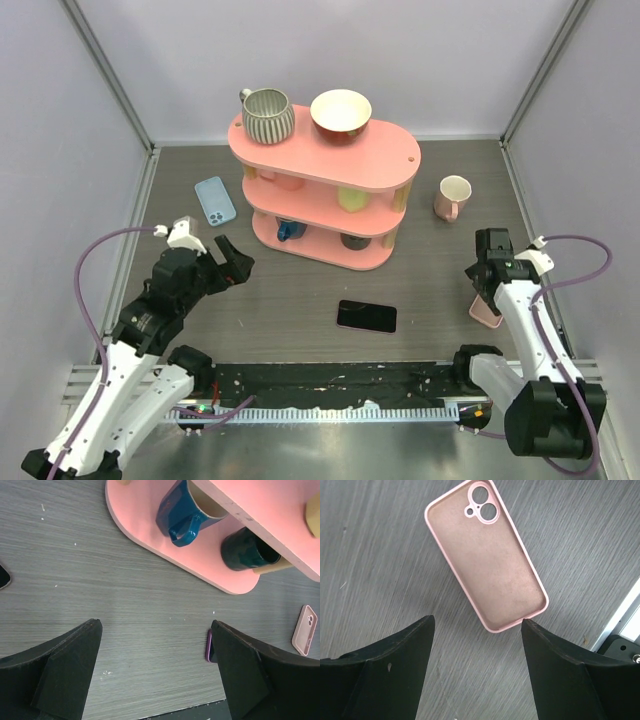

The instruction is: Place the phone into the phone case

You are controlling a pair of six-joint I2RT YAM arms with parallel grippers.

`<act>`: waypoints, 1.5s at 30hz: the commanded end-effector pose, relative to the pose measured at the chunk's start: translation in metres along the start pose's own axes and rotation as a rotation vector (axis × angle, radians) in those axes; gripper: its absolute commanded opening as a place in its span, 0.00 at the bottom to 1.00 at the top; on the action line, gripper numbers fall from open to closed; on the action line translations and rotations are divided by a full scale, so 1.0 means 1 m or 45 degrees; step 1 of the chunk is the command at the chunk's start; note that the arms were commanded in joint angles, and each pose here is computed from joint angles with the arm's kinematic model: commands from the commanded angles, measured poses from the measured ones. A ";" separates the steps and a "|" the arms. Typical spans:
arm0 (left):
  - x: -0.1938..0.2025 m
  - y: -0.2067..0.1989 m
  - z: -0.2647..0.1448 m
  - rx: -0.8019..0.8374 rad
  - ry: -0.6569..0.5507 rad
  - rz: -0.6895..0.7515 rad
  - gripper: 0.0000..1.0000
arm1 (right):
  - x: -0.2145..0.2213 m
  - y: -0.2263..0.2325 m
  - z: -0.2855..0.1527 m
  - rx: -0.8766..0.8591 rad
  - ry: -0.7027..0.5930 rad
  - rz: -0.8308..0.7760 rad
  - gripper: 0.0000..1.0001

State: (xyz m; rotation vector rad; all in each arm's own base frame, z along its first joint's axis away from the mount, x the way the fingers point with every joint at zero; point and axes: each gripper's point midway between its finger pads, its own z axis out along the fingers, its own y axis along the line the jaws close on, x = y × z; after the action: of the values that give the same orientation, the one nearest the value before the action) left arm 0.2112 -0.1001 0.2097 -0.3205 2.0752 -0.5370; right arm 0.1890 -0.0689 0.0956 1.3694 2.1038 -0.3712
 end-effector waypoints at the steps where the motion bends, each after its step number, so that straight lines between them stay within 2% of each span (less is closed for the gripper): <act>1: -0.003 0.006 -0.002 -0.029 -0.037 -0.023 0.96 | -0.008 0.011 0.016 -0.022 -0.020 0.046 0.75; 5: -0.006 0.009 -0.005 -0.034 -0.068 -0.011 0.96 | -0.021 0.011 0.027 -0.010 -0.058 0.111 0.74; 10: -0.007 0.011 -0.005 -0.045 -0.083 0.008 0.96 | -0.023 0.018 0.045 -0.052 -0.024 0.144 0.79; 16: -0.009 0.012 -0.007 -0.044 -0.101 0.001 0.97 | -0.026 0.025 0.062 -0.047 -0.009 0.102 0.78; 18: -0.009 0.012 -0.007 -0.038 -0.109 -0.002 0.97 | -0.021 0.033 0.067 -0.089 0.028 0.055 0.75; 23: -0.008 0.012 -0.004 -0.042 -0.097 0.002 0.97 | -0.004 0.044 0.075 -0.172 0.126 -0.096 0.58; 33: -0.008 0.012 -0.004 -0.048 -0.099 0.008 0.97 | 0.031 0.051 0.080 -0.281 0.266 -0.146 0.39; 37: -0.010 0.012 -0.005 -0.038 -0.113 0.011 0.97 | 0.044 0.065 0.070 -0.396 0.303 -0.183 0.26; 38: -0.010 0.011 -0.006 -0.034 -0.115 0.010 0.97 | 0.053 0.073 0.063 -0.447 0.326 -0.204 0.21; 45: -0.011 0.011 -0.006 -0.027 -0.117 0.017 0.97 | 0.099 0.085 0.035 -0.575 0.410 -0.265 0.02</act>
State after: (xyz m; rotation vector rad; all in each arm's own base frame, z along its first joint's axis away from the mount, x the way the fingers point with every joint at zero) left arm 0.2063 -0.0872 0.2061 -0.3442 2.0432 -0.4896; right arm 0.2562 -0.0230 0.0201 1.0296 2.3490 0.0553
